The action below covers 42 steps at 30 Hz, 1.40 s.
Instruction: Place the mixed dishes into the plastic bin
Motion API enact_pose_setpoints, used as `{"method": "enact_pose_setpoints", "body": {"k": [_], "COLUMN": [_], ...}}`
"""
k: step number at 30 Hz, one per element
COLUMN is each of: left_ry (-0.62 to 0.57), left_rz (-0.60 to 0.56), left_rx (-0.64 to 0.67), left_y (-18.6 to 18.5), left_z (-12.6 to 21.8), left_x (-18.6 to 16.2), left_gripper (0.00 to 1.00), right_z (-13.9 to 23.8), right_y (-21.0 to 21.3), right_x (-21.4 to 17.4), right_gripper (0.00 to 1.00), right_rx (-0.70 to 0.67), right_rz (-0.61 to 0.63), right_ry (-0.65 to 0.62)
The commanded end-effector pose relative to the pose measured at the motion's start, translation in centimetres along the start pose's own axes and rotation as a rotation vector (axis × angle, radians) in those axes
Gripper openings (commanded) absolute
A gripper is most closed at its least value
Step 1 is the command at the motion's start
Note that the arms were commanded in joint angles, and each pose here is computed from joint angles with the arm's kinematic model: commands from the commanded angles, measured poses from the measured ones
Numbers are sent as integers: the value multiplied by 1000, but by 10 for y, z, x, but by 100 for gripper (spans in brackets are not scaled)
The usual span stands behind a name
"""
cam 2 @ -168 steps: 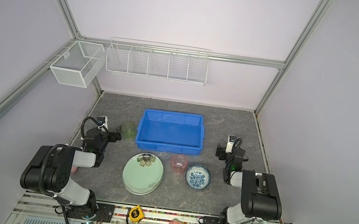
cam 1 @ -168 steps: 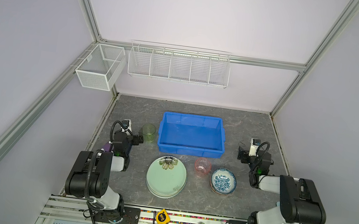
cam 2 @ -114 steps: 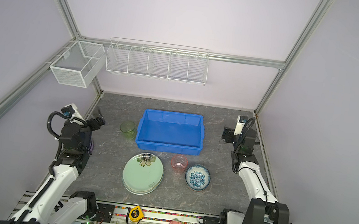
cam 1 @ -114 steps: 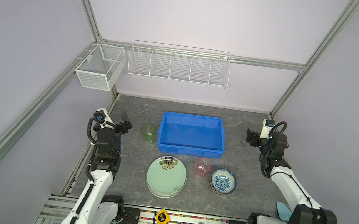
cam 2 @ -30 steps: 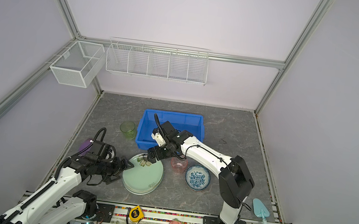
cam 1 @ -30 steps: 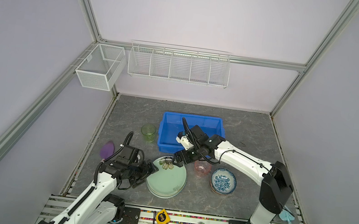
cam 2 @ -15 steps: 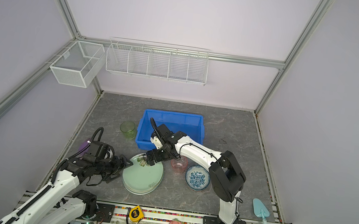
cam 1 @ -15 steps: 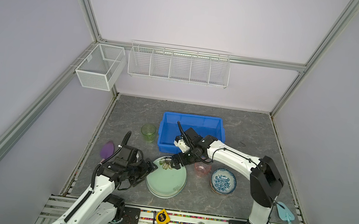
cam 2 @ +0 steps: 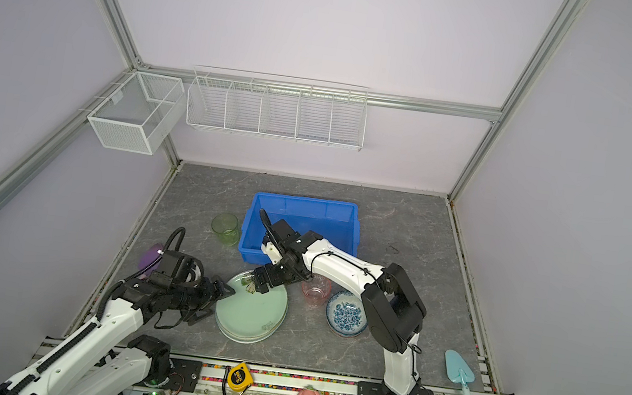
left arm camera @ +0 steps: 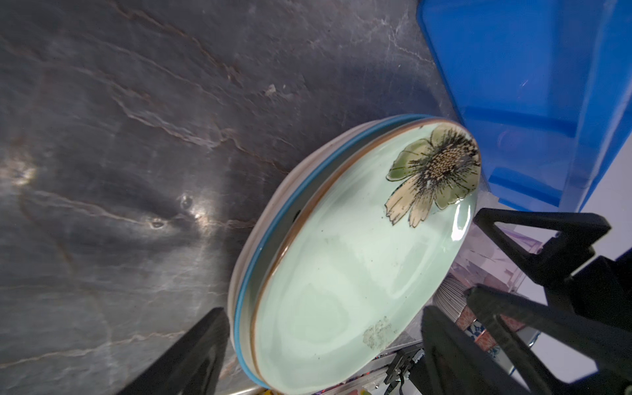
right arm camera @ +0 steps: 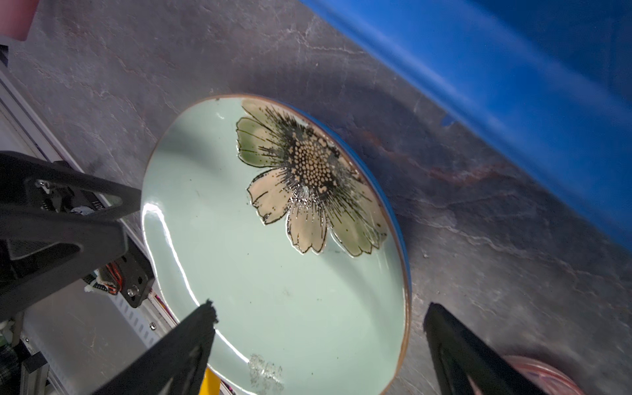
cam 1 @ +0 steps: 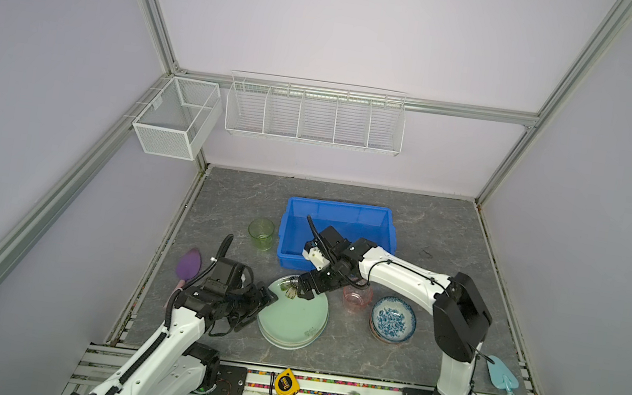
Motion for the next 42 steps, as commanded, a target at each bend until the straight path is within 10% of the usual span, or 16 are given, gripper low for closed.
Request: {"method": "enact_pose_setpoints", "body": {"k": [1, 42], "left_ry": [4, 35], "left_rz": [9, 34], "left_rx": [-2, -108], "left_y": [2, -15], "left_z": [-3, 3], "left_x": [-1, -8], "left_gripper": [88, 83], "right_z": [-7, -16], "right_y": [7, 30], "right_x": [-4, -11], "right_gripper": [98, 97], "right_rx": [35, 140], "right_rz": [-15, -27], "right_ry": [39, 71]}}
Point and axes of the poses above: each gripper's point midway between its finger pads, its own z axis back along the fingers, its own y axis along the line the jaws close on, x = y × z, the point moved 2 cm from there along z, back along the fingers
